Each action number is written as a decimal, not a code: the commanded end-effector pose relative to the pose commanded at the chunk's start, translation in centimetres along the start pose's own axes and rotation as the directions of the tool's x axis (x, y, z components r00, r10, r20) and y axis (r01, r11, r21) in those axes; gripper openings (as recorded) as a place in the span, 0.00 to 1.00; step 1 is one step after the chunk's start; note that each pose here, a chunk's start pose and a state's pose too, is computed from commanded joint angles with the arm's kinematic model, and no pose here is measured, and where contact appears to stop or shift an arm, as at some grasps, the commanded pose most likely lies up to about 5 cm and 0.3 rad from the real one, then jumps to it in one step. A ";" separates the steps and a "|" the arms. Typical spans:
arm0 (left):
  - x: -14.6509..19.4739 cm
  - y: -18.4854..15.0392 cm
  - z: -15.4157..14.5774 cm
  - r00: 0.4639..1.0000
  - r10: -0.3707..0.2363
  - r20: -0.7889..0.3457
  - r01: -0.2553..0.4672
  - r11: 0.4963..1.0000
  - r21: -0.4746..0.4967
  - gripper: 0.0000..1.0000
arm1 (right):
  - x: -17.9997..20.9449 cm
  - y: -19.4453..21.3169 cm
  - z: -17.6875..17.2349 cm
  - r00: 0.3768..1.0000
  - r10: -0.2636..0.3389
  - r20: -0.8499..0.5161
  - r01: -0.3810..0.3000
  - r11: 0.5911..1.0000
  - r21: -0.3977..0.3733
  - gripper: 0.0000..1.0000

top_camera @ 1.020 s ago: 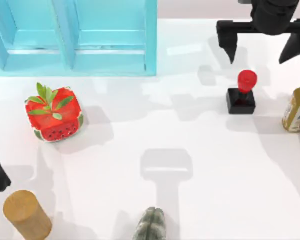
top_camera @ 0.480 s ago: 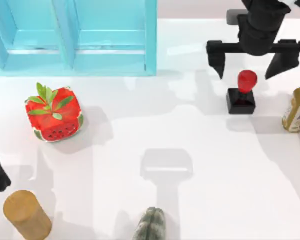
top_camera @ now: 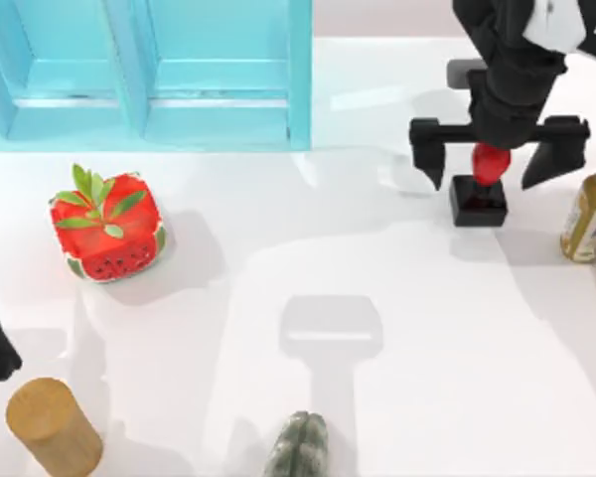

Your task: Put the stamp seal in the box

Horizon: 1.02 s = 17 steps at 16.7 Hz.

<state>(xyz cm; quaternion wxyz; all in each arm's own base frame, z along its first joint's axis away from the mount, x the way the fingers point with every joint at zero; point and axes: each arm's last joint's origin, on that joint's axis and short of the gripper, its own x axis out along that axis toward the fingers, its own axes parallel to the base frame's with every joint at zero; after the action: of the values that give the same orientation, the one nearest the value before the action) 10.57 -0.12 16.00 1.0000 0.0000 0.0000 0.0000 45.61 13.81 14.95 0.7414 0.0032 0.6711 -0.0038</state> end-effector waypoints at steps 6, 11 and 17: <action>0.0 0.0 0.0 1.000 0.000 0.000 0.000 1.000 0.000 1.00 | 0.0 0.0 0.0 1.000 0.000 0.000 0.000 1.000 0.000 0.70; 0.0 0.0 0.0 1.000 0.000 0.000 0.000 1.000 0.000 1.00 | 0.0 0.0 0.0 1.000 0.000 0.000 0.000 1.000 0.000 0.32; 0.0 0.0 0.0 1.000 0.000 0.000 0.000 1.000 0.000 1.00 | 0.0 0.0 0.0 1.000 0.000 0.000 0.000 1.000 0.000 0.00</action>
<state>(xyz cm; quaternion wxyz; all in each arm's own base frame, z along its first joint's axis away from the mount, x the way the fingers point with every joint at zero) 10.57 -0.12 16.00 1.0000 0.0000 0.0000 0.0000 45.61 13.81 14.95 0.7414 0.0032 0.6711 -0.0038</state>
